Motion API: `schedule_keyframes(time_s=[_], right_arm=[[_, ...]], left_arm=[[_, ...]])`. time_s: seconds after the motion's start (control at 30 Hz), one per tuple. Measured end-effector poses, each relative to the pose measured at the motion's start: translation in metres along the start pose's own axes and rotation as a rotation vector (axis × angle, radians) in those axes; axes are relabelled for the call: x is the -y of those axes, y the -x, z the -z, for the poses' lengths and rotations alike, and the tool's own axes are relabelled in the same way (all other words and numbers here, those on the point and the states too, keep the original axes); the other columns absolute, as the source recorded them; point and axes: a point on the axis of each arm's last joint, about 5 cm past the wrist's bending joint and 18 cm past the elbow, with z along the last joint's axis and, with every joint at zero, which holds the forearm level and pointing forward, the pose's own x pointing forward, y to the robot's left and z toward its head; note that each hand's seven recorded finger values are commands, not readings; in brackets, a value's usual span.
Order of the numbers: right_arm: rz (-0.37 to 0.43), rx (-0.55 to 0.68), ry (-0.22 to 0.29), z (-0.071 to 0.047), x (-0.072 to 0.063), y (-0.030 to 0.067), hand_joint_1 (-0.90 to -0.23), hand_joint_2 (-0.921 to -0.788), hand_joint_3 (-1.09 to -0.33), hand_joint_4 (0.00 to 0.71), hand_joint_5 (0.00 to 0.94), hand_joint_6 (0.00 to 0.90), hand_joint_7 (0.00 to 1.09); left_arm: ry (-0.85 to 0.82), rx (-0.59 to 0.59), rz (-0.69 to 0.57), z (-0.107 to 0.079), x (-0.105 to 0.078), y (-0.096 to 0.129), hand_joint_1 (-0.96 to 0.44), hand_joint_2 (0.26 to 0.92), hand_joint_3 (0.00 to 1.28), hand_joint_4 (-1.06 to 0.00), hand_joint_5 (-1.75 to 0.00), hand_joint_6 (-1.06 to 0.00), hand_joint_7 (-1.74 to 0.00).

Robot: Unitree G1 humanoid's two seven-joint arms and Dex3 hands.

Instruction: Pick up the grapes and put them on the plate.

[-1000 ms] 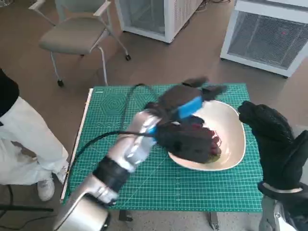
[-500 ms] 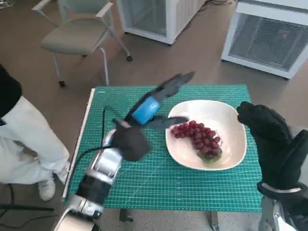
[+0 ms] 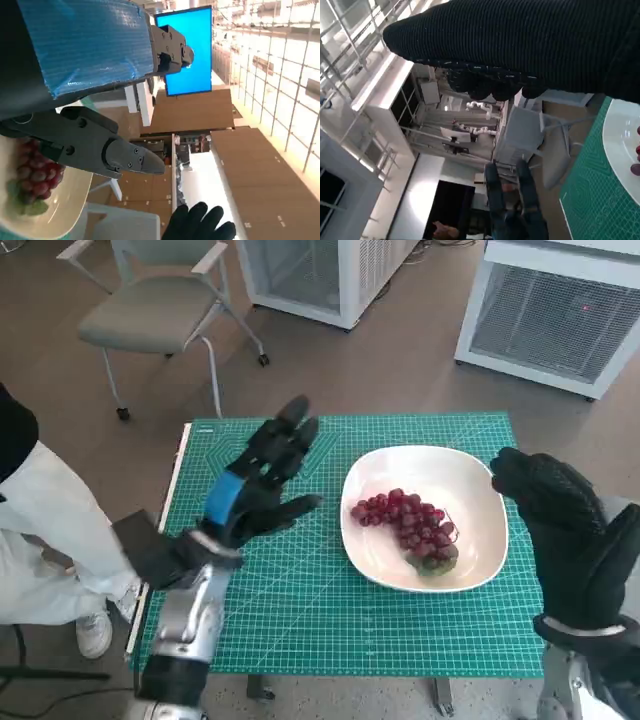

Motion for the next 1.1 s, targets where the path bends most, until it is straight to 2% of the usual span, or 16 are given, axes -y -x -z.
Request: schedule_keyframes(time_s=[0.4, 1.1], right_arm=[[-0.014, -0.008, -0.001, -0.001, 0.001, -0.0016, -0.471, -0.921, -0.562, 0.428, 0.529, 0.186, 0.90], [-0.025, -0.018, 0.004, -0.001, 0.003, -0.0032, -0.470, -0.921, -0.562, 0.428, 0.532, 0.185, 0.90]], left_arm=[[0.008, -0.013, -0.021, 0.003, -0.003, 0.018, -0.33, 0.921, 0.03, -0.09, -0.02, -0.18, -0.02], [-0.014, 0.009, -0.054, 0.004, 0.001, 0.034, -0.36, 0.921, 0.05, -0.11, -0.01, -0.20, -0.02]])
